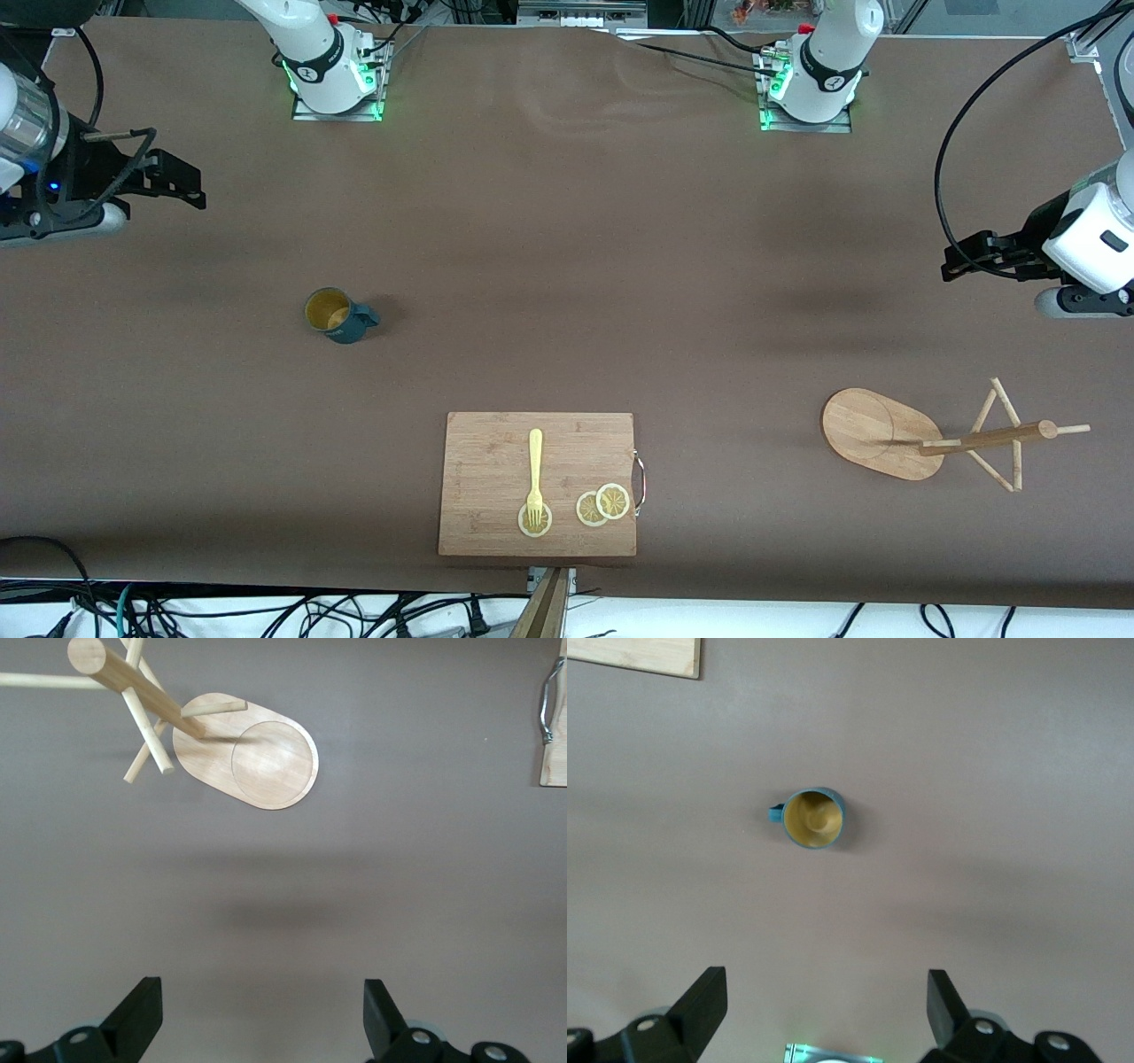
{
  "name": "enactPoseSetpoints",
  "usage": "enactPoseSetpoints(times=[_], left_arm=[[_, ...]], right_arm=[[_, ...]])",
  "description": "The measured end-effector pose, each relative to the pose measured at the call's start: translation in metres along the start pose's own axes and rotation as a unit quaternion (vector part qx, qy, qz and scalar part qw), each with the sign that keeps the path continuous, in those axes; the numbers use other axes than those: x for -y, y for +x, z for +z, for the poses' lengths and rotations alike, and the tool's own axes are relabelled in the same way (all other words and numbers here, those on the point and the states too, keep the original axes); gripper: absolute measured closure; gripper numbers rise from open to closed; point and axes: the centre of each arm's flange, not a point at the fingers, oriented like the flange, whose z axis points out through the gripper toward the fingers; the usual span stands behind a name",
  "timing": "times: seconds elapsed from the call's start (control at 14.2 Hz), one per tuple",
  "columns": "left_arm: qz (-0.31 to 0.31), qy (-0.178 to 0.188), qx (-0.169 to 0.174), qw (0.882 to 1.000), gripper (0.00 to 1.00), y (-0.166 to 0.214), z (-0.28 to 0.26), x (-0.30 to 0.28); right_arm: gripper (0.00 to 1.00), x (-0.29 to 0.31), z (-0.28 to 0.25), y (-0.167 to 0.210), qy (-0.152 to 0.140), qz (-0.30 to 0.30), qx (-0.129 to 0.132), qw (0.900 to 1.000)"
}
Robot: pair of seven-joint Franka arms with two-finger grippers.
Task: Pass cup and hang on rack
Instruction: 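Reach the right gripper down to the teal mug rim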
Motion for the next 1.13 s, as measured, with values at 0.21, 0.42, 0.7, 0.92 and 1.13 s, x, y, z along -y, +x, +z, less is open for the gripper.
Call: enactPoseSetpoints(times=[0.21, 0.42, 0.7, 0.92, 1.13], left_arm=[[-0.001, 0.000, 0.000, 1.000, 0.00, 0.002, 0.002, 0.001], [-0.001, 0.000, -0.002, 1.000, 0.00, 0.002, 0.000, 0.001], [-0.001, -0.001, -0.006, 1.000, 0.00, 0.005, -0.002, 0.001], [-0.001, -0.002, -0.011, 1.000, 0.00, 0.009, -0.005, 0.001], [-0.001, -0.002, -0.008, 1.000, 0.00, 0.011, -0.001, 0.002]], right_arm=[[0.00, -0.002, 0.035, 0.010, -0.001, 0.001, -0.009, 1.000], [0.00, -0.004, 0.085, 0.019, -0.002, 0.002, -0.024, 1.000], [0.00, -0.006, 0.187, 0.024, -0.004, 0.004, -0.042, 0.999], [0.00, -0.006, 0.249, 0.031, -0.003, 0.003, -0.042, 0.999], [0.00, -0.002, 0.284, 0.042, -0.002, -0.001, -0.044, 0.999]])
